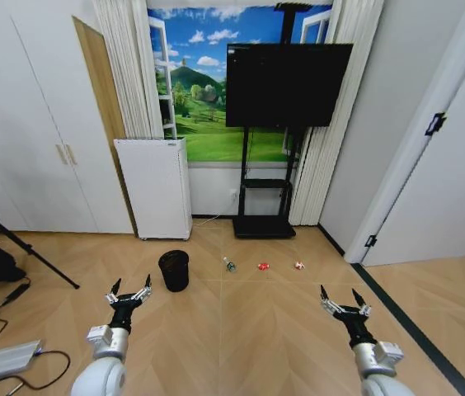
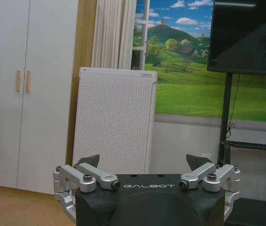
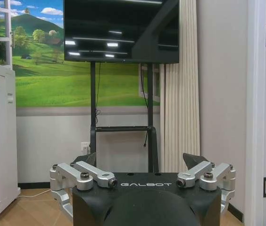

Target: Pick up the trash bin and place the garbage on the floor into it.

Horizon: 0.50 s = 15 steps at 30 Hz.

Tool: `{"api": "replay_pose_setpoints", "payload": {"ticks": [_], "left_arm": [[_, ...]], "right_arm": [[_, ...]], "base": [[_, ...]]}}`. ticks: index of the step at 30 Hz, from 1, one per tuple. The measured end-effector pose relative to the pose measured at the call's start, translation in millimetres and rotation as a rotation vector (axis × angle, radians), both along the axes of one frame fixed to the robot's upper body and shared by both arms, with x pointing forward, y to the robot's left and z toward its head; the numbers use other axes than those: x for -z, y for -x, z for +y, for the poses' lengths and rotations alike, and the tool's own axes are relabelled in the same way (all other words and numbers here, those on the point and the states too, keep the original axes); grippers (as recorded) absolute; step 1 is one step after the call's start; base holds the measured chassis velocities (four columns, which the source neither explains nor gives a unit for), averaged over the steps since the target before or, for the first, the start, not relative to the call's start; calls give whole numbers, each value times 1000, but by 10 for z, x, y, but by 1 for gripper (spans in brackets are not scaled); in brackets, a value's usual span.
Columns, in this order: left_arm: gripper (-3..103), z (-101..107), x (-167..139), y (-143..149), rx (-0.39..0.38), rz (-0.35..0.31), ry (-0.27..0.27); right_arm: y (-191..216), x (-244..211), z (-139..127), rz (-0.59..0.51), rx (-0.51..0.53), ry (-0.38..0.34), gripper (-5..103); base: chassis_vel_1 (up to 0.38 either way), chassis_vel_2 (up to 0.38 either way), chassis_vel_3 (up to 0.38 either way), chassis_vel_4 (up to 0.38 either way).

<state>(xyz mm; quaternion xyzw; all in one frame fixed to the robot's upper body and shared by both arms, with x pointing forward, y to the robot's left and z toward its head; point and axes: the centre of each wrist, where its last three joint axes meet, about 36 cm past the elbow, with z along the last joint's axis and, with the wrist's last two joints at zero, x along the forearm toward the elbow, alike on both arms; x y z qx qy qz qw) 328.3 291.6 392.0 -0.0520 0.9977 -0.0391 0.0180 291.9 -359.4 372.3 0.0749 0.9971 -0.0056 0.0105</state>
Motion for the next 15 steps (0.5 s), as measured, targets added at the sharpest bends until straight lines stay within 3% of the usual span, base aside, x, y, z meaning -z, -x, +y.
{"api": "replay_pose_setpoints", "payload": {"ticks": [15], "left_arm": [[100, -1, 6, 12, 1, 1, -3]], "right_arm": [[10, 11, -7, 0, 5, 0, 100]], "base": [[-243, 255, 245, -261]]}}
